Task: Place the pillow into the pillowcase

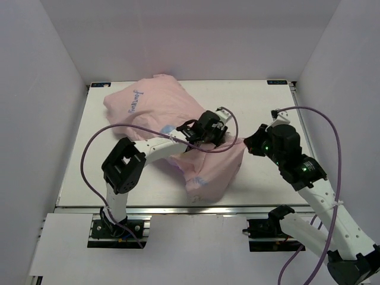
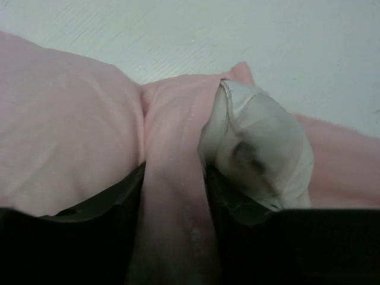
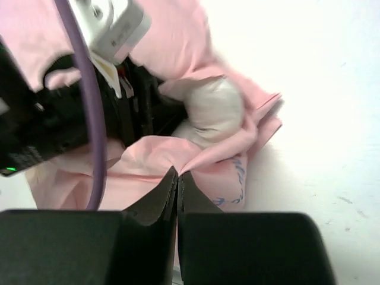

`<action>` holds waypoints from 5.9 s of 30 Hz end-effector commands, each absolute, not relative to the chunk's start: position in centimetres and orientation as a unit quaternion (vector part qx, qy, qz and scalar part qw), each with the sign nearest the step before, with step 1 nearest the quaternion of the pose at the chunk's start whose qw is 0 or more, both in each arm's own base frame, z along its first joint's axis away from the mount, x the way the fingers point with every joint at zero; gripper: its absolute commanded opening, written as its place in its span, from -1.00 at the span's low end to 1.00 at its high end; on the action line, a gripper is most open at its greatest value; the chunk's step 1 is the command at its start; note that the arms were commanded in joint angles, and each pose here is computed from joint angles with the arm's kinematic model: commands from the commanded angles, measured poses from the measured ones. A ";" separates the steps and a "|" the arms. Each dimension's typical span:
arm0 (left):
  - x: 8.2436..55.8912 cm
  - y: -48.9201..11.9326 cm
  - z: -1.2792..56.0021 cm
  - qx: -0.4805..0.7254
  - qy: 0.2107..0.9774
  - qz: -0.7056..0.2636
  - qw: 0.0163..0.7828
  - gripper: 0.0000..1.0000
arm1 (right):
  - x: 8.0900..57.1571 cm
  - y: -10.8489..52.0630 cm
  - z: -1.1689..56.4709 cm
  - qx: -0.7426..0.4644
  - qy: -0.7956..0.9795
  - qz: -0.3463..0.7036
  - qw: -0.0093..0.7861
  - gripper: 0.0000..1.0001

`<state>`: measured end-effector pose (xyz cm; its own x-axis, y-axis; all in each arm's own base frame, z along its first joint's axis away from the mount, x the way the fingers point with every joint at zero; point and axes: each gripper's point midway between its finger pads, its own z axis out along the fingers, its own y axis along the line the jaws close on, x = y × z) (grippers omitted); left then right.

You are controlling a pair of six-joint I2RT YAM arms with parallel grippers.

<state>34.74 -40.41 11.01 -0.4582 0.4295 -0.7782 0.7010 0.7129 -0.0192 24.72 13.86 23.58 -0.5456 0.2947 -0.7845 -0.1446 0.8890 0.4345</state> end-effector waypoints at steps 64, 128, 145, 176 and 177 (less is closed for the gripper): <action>31.0 -28.3 15.4 0.208 0.896 -0.162 0.358 -0.16 | 29.4 22.7 14.1 -0.072 0.863 0.347 0.361 -1.00; 35.3 -24.2 16.0 0.009 0.902 -0.083 0.423 0.96 | 38.6 20.5 37.0 -0.104 0.728 0.467 0.492 -1.00; 38.9 -26.9 14.3 -0.005 0.906 -0.073 0.417 0.93 | 41.0 10.0 28.9 -0.037 0.869 0.115 0.479 0.78; 38.6 -29.4 11.2 0.019 0.913 -0.119 0.389 0.90 | 39.6 22.5 31.2 -0.188 0.819 0.264 0.473 -1.00; 38.7 -29.6 11.1 0.021 0.913 -0.120 0.388 0.90 | 39.4 22.9 32.6 -0.196 0.802 0.281 0.488 -1.00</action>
